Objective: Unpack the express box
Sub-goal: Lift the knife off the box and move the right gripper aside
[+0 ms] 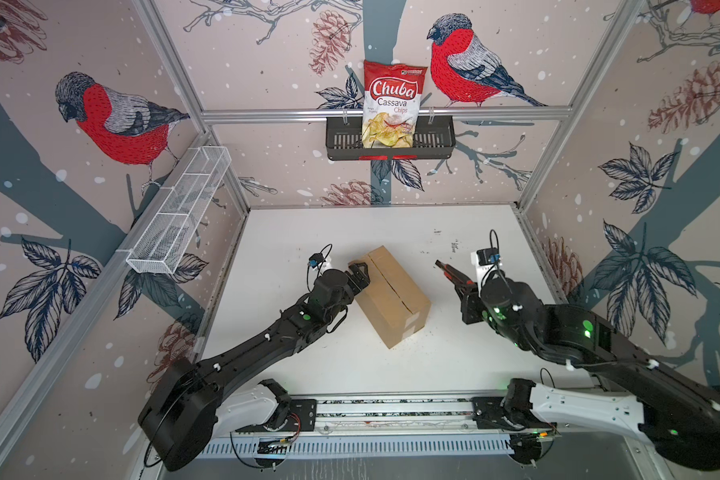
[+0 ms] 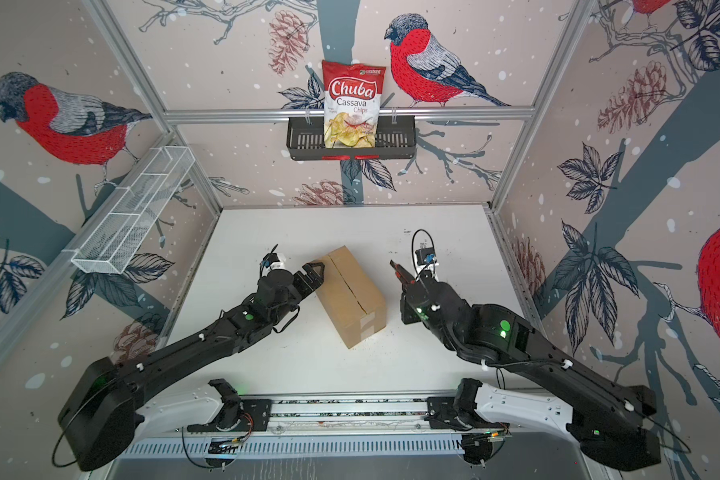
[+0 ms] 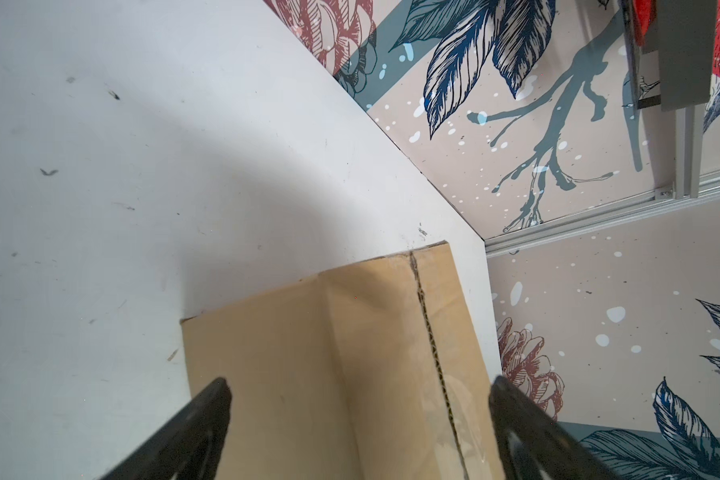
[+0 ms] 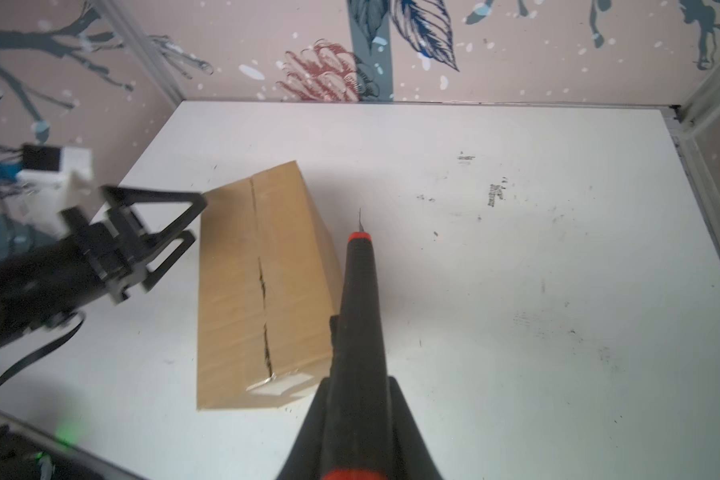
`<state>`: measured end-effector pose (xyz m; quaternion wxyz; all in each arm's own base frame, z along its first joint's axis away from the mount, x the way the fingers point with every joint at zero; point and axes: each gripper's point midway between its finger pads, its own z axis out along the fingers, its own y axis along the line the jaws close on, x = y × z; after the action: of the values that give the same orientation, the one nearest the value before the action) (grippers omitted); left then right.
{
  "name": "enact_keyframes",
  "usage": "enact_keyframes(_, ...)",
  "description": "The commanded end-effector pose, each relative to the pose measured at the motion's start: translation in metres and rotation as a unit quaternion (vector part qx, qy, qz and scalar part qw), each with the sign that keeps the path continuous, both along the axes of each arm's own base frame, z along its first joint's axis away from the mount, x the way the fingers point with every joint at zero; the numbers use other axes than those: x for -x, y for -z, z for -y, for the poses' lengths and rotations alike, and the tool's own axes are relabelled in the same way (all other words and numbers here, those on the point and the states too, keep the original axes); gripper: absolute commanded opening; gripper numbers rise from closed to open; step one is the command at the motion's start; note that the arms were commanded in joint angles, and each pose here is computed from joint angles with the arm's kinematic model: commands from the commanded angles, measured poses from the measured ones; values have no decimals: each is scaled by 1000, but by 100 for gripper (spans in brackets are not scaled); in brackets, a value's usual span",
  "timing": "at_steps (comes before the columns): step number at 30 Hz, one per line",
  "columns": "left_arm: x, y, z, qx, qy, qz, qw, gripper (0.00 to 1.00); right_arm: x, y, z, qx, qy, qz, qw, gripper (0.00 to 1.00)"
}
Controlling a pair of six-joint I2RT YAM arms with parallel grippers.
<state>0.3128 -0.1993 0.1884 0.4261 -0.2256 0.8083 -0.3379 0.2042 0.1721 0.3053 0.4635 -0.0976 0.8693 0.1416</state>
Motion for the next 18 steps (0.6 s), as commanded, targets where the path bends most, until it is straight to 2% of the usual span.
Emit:
enact_keyframes(1,11,4,-18,-40,-14,-14,999,96,-29,-14,-22,-38,-43,33,998,0)
enact_keyframes(5,23,2,-35,-60,-27,-23,998,96,-67,-3,-22,-61,-34,37,997,0)
enact_keyframes(10,35,2,-49,-75,-33,-29,996,95,-109,4,-13,-127,-33,33,991,0)
enact_keyframes(18,41,21,-53,-93,-34,-56,994,93,-149,41,-16,-194,-65,3,979,0)
